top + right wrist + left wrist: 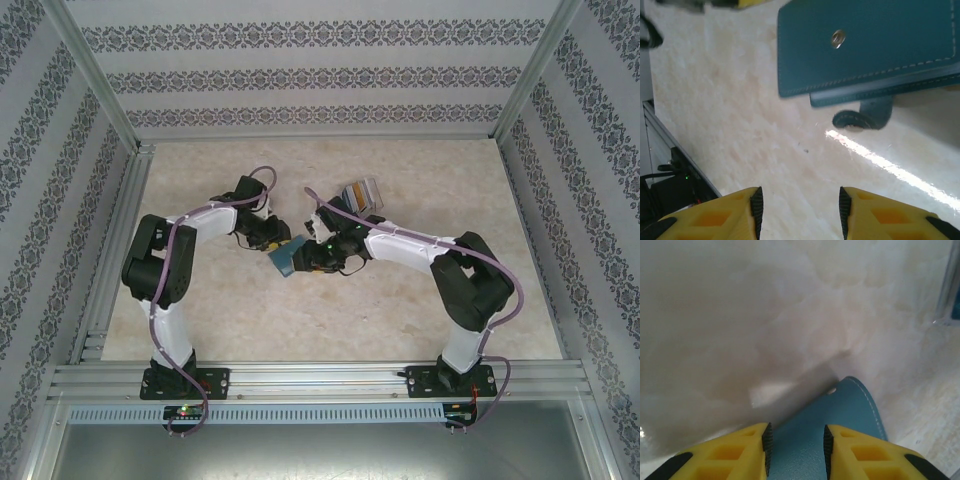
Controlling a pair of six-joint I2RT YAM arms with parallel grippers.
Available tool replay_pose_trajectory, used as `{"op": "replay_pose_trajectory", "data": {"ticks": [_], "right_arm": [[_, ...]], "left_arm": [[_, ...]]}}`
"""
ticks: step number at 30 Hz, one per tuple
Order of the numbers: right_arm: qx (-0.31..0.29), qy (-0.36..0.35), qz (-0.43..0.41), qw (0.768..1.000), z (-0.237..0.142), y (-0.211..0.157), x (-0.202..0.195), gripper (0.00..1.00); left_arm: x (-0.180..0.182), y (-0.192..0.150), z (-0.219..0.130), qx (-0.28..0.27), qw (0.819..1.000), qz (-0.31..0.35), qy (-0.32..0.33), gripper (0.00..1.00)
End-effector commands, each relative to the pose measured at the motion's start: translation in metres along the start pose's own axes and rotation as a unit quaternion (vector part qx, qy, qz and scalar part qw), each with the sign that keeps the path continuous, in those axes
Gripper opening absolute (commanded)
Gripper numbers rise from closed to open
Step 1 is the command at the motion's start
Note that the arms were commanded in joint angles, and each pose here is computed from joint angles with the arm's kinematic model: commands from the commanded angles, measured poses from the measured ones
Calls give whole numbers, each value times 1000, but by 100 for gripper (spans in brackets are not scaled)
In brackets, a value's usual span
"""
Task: Put the credit cards into the card holder
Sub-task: Rotate the card holder at the center of the table.
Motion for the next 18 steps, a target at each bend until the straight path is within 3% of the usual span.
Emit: {"op": "replay_pose_trajectory", "data": {"ticks": [1, 10, 18], "right_arm": [[0, -13, 8, 1000, 6, 7, -2, 47], [-23, -96, 17, 995, -6, 10, -21, 47], [-25, -193, -3, 981, -27, 11, -32, 43]], "left_arm": [[-1, -14, -9, 7, 1000, 3, -23, 35], [-1, -54, -7, 18, 998, -23, -53, 36], [-9, -70, -6, -4, 998, -35, -44, 36]]}}
Point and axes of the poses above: each hand's point on the last joint's axis, 136 mm out from that joint toward the fingers, its own z axis out along the fingers, its own x axis along the line the jaws close on, y = z × x, the point moved 7 cm from there along -z, back along the fingers, and after that the axes turned 6 degrees about -z, right-handed, at the moved point
